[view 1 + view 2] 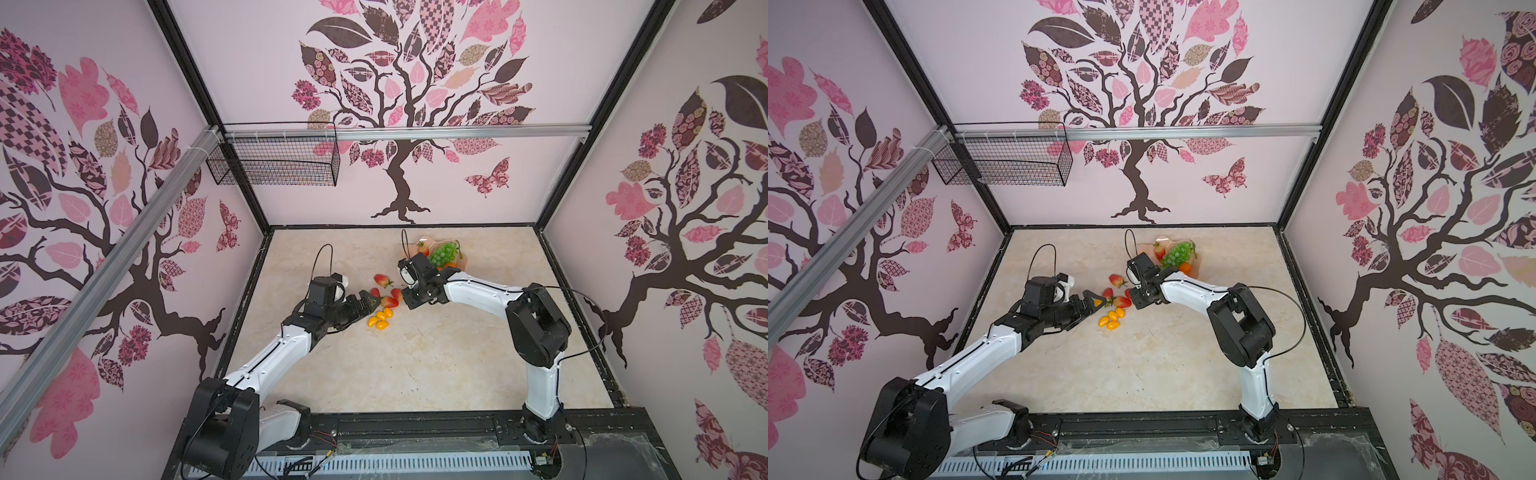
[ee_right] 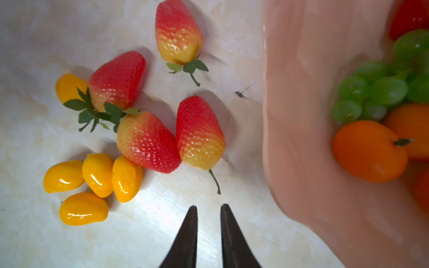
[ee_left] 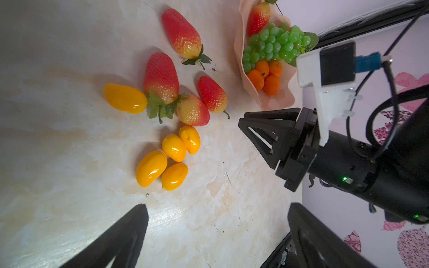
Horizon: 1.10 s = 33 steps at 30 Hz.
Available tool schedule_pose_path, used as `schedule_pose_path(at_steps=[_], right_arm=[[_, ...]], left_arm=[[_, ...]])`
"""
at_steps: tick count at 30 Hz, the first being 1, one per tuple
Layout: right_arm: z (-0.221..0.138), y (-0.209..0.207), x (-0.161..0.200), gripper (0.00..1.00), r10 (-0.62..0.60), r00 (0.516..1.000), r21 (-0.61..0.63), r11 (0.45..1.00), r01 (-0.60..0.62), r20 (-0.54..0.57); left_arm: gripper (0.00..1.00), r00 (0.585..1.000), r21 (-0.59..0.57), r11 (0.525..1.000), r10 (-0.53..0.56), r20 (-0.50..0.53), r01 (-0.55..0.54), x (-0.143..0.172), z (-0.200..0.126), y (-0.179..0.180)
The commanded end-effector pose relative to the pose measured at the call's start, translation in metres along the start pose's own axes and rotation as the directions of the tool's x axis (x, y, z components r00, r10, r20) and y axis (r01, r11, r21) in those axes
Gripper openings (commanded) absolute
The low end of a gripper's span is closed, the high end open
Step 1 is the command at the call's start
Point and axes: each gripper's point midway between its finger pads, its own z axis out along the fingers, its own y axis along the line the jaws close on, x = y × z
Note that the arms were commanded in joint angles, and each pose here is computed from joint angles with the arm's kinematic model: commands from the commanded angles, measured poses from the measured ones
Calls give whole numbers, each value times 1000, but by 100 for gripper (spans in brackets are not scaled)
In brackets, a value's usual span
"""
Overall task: Arrange fruit in a fruit bowl
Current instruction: Pick up the fruit from the center of the table.
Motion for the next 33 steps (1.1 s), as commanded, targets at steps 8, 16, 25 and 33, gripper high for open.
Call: schedule_pose_path(at_steps=[8, 16, 25, 33], right_arm=[[24, -5, 7, 24, -25, 997, 36, 999, 27, -73], [36, -6, 8, 24, -28, 995, 44, 999, 32, -92], [45, -4, 9, 24, -31, 994, 38, 999, 35, -104], [49, -2, 10, 21, -34, 993, 30, 999, 37, -110]], left_arm=[[98, 1000, 11, 1000, 27, -5, -27, -1, 1, -3], [98, 1000, 11, 1000, 29, -6, -29, -2, 0, -3], [98, 999, 10, 999, 32, -5, -32, -2, 1, -3], [98, 999, 13, 999, 36, -2, -36, -4, 1, -5]])
